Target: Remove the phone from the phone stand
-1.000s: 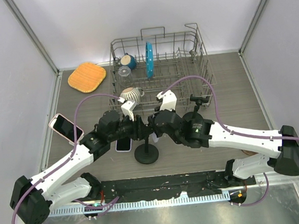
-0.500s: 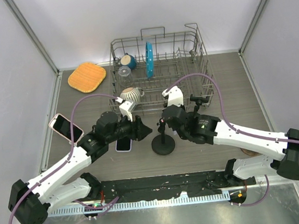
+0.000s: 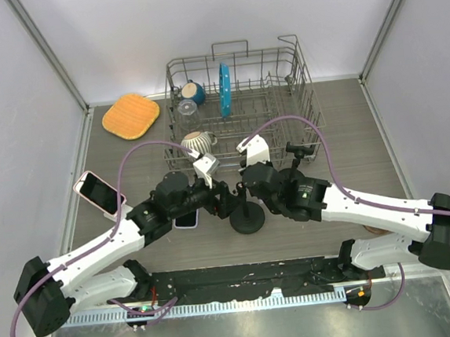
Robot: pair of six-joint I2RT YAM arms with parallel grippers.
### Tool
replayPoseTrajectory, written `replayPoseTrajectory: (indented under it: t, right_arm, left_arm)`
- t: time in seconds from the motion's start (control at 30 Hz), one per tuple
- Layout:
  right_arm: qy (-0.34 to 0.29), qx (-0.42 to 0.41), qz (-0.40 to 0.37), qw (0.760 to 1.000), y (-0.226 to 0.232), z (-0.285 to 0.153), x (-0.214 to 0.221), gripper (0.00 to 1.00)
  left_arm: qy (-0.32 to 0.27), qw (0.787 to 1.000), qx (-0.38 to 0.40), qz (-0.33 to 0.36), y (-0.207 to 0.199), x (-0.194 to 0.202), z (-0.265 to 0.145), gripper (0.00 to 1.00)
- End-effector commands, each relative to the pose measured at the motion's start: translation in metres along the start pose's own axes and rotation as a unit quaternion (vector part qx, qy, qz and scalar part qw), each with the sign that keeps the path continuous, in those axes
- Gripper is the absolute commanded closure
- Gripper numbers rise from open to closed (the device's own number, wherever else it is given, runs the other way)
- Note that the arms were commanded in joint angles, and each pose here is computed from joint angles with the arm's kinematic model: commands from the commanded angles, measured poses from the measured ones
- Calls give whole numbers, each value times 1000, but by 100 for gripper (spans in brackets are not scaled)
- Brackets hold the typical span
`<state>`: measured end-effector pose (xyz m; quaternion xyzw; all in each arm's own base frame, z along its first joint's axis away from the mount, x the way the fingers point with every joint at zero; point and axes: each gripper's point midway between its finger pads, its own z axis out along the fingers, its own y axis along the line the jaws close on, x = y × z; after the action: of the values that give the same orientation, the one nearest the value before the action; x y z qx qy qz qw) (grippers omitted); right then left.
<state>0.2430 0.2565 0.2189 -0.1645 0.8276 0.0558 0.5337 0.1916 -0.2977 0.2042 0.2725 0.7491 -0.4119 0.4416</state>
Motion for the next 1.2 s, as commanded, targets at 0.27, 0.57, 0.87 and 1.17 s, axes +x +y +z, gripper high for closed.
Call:
replayPoseTrajectory:
  t: [0.27,0.57,0.87,1.17]
  right_arm:
    - [-25,-40,20,999,10,-9,1,99]
    - [-34,-49,19,998,16,-11,3,99]
    - [-33,-56,12,998,22,-16,5,99]
    - [52,-44,6,998,19,-24,36,99]
  left_arm:
    - [-73,994,-47,67,7,-18,31,27]
    - [-60,993,-55,89,23,7,59,36]
    - [-70,993,-31,89,16,12,74,59]
    - [-104,987,-118,41,45,8,62,100]
